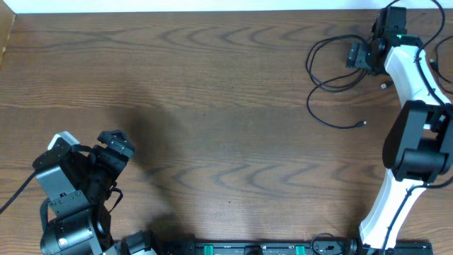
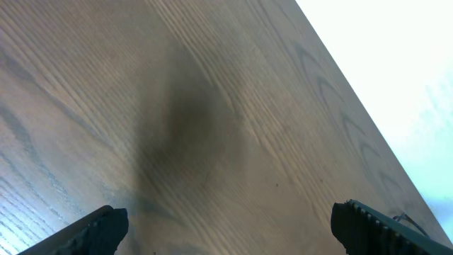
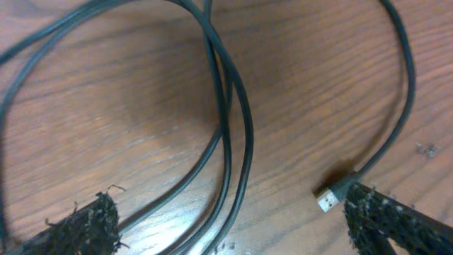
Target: Untangle cables
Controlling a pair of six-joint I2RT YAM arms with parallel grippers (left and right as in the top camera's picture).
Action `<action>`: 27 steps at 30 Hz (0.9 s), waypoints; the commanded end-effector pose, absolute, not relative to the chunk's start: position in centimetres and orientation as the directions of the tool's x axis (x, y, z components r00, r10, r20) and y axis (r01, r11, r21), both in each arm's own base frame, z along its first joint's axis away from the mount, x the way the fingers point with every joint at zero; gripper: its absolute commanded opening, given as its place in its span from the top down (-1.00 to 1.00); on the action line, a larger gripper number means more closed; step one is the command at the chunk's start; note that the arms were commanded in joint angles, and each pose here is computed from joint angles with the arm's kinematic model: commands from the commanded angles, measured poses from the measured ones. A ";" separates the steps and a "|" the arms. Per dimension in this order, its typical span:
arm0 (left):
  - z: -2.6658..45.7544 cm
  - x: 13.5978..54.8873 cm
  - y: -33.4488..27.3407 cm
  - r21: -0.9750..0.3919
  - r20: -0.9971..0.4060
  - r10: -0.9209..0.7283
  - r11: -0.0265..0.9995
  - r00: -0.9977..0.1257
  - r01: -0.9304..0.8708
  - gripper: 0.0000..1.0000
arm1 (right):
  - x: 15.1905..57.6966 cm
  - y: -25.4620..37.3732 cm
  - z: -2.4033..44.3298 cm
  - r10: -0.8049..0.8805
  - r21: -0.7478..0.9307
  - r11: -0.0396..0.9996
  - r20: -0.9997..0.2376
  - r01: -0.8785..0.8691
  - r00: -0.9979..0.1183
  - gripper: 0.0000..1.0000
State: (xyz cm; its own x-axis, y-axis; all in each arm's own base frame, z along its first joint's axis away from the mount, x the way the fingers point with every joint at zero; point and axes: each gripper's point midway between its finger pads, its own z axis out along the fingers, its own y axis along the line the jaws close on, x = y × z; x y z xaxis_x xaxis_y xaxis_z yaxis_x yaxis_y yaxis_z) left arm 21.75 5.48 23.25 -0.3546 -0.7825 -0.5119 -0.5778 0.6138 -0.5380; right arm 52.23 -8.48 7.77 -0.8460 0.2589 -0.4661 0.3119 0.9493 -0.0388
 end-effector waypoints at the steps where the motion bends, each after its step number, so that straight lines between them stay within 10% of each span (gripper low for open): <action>1: 24.3 21.8 5.7 -0.545 -0.529 -0.781 0.613 -0.333 -0.572 -0.93 | 52.2 -8.1 15.5 0.313 0.033 0.932 -0.579 0.362 -0.753 -0.99; 15: 24.3 21.8 5.7 -0.545 -0.529 -0.781 0.613 -0.333 -0.572 -0.93 | 34.7 0.8 10.4 0.699 -0.014 0.714 0.051 0.700 -0.713 -0.99; 27: 24.3 21.8 5.7 -0.545 -0.529 -0.781 0.613 -0.332 -0.572 -0.93 | 32.3 5.2 0.9 0.844 0.010 0.530 0.089 0.848 -0.529 -0.90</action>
State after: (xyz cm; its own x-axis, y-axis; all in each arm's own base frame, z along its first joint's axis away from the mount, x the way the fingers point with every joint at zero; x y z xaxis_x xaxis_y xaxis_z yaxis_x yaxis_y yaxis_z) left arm 21.76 5.49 23.29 -0.3538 -0.7825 -0.5123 -0.5778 0.6136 -0.5382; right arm 32.26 5.44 1.74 -0.6727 0.7331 0.1006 0.7378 0.6748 0.0157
